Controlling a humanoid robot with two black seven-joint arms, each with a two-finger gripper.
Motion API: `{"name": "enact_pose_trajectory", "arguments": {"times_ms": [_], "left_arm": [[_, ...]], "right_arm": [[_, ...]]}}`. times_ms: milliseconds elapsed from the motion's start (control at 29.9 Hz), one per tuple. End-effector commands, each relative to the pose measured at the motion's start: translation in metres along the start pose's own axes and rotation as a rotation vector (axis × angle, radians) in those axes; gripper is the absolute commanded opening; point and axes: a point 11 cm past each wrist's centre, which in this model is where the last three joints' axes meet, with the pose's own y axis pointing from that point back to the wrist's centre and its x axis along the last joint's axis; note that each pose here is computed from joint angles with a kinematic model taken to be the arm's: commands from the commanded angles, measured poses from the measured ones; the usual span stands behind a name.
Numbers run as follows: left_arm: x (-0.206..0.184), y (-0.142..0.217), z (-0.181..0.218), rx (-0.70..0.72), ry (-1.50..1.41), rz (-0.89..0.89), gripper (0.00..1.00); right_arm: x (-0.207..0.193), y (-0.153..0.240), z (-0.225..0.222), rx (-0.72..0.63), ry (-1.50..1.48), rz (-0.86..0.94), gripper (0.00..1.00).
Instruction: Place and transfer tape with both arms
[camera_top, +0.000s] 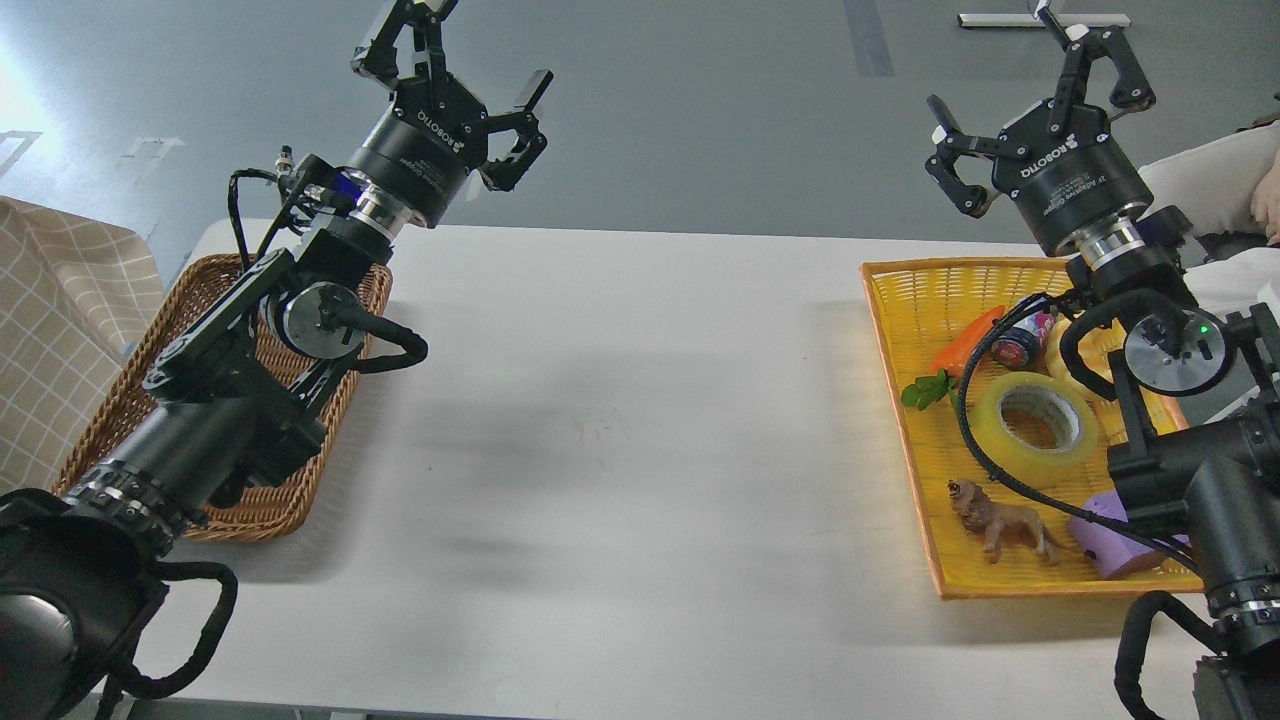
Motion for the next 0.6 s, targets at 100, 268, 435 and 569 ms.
{"name": "enact_pose_trajectory", "arguments": {"times_ms": [100,268,435,569], "left_arm": [[0.0001,0.0010,-0.0061,0.022,-0.002,0.000,0.98],[0.0004,0.0009,-0.0076,0.023,0.002,0.003,0.98],[-0.0004,-0.0001,-0.0062,0.022,-0.002,0.000,0.98],[-0.0021,-0.0025,-0.0051,0.020,-0.003,-0.006,0.98]], "right_arm": [[-0.0017,-0.0014,-0.0007,0.004,-0.003,-0.004,1.00],[-0.0011,-0.0008,-0.0004,0.002,-0.002,-0.003,1.00],[-0.0023,-0.0021,-0.0021,0.006,0.000,-0.006,1.00],[-0.0027,-0.0026,-0.0026,0.007,0.000,-0.007,1.00]]}}
